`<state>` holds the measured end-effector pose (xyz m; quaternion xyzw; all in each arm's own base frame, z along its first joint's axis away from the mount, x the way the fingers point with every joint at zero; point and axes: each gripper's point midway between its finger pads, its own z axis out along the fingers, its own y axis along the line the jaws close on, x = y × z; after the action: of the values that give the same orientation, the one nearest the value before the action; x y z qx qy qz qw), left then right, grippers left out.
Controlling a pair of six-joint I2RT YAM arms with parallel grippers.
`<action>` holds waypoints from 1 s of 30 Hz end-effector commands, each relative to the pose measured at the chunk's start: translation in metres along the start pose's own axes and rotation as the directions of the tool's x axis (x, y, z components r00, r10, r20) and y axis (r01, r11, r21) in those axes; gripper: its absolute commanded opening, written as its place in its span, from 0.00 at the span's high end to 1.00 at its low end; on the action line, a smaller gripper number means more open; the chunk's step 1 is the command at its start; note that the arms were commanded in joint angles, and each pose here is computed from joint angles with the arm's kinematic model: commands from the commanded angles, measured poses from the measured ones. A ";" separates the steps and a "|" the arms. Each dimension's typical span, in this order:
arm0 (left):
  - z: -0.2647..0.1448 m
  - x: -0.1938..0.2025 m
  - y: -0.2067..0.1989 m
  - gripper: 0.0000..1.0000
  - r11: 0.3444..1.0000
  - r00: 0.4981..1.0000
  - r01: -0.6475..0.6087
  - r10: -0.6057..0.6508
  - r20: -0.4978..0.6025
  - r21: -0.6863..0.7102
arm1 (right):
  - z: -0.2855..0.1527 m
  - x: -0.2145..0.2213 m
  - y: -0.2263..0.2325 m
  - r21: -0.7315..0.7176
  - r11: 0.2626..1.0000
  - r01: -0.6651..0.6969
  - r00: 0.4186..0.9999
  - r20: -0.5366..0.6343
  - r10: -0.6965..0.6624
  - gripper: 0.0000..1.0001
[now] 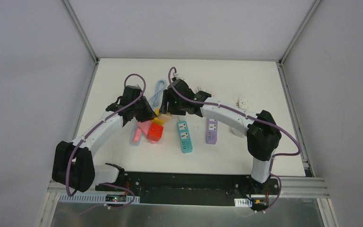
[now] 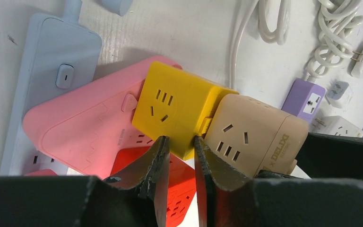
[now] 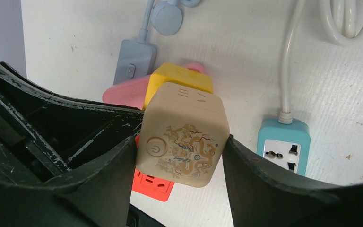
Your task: Pull the plug off the socket
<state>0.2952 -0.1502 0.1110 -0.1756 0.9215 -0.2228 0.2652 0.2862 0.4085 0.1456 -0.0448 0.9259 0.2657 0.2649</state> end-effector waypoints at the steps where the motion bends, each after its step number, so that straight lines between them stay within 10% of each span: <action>1: 0.008 0.033 0.041 0.80 0.987 0.997 -0.008 -0.004 -0.074 -0.158 | 0.002 0.010 0.006 0.031 0.999 0.007 1.000 -0.012 -0.007 0.42; 14: 0.007 0.037 0.056 0.81 0.980 0.998 -0.010 -0.001 -0.055 -0.201 | 0.013 0.012 0.000 0.062 0.996 -0.059 0.998 -0.009 0.060 0.26; 25: 0.002 0.035 0.070 0.83 0.959 0.999 -0.023 0.010 -0.046 -0.282 | -0.003 -0.014 0.016 0.017 0.998 -0.066 0.994 0.085 0.065 1.00; 30: 0.002 0.037 0.075 0.84 0.952 0.999 -0.025 0.009 -0.053 -0.304 | -0.020 -0.023 0.036 -0.098 0.992 -0.086 0.992 0.079 0.094 1.00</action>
<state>0.2938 -0.1367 0.1049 -0.1939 0.9173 -0.1864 0.2938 0.2839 0.4178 0.1252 -0.0076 0.9338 0.2478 0.2578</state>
